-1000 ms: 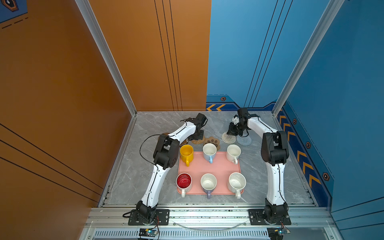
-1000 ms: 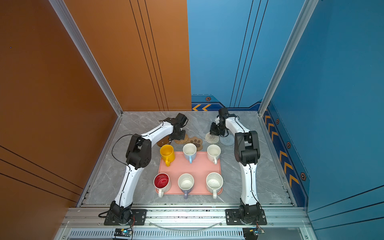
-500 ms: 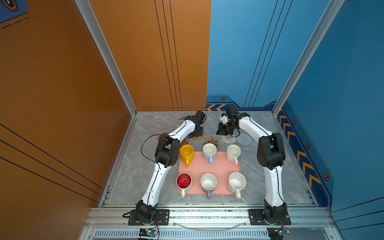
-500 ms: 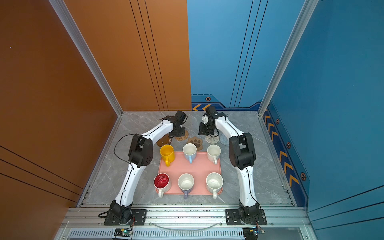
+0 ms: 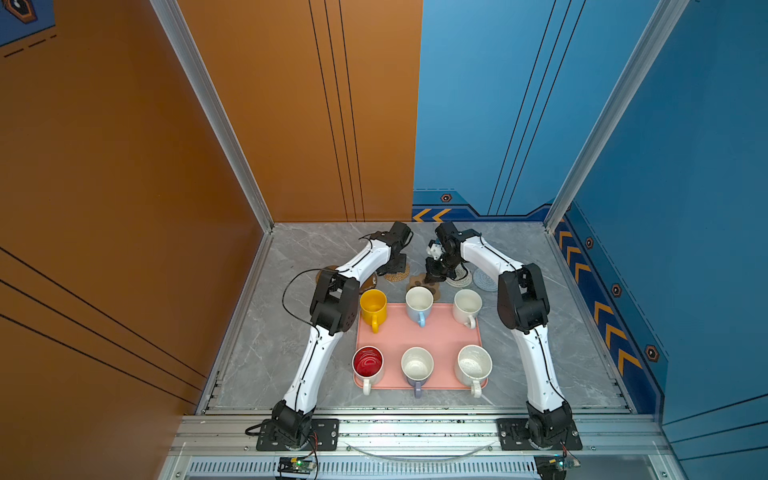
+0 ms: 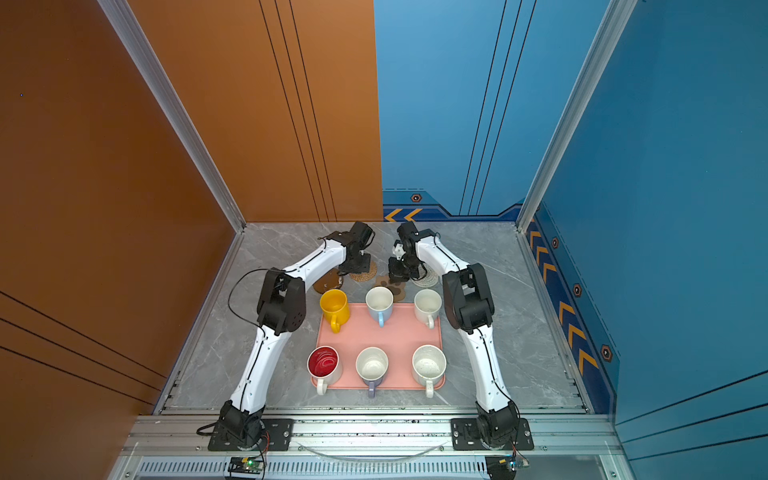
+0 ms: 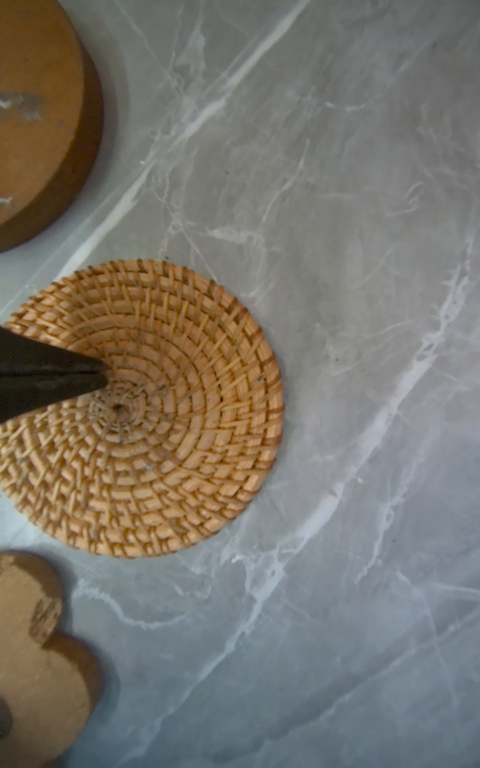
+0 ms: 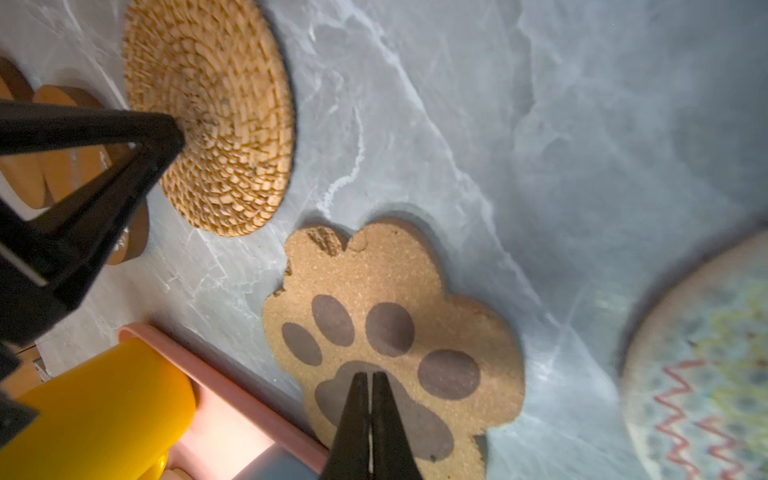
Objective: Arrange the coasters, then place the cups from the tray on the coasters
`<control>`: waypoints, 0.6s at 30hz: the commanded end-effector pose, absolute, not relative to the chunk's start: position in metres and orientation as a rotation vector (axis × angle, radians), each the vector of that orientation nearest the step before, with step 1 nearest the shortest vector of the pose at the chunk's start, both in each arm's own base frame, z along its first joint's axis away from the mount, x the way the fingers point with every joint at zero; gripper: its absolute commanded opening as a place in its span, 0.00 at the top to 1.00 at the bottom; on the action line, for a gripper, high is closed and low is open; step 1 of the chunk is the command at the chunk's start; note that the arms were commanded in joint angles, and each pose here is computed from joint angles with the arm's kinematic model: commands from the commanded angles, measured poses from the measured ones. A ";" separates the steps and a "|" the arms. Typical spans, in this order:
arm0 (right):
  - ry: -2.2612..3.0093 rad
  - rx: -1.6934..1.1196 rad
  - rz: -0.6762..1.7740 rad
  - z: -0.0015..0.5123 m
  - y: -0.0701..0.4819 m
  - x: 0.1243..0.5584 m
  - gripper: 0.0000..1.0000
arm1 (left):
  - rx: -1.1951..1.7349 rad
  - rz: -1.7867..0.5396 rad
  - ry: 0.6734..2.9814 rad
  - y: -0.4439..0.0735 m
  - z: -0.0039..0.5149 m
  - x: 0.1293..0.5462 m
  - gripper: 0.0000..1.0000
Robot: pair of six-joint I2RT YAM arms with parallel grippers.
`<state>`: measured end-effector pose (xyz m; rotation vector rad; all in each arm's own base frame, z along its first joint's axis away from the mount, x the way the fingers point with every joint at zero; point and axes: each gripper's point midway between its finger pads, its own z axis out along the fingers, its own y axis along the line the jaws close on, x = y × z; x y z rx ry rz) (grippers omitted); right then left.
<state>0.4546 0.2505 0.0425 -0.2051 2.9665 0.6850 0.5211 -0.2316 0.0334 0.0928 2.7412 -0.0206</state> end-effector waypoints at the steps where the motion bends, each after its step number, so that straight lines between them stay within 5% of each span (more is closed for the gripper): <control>1: 2.991 -0.249 0.645 0.045 0.246 0.450 1.00 | 0.104 -0.001 2.797 -0.227 0.027 0.507 0.98; 18: 3.100 -0.164 0.614 0.002 0.226 0.453 1.00 | 0.120 -0.009 2.783 -0.227 0.038 0.507 0.97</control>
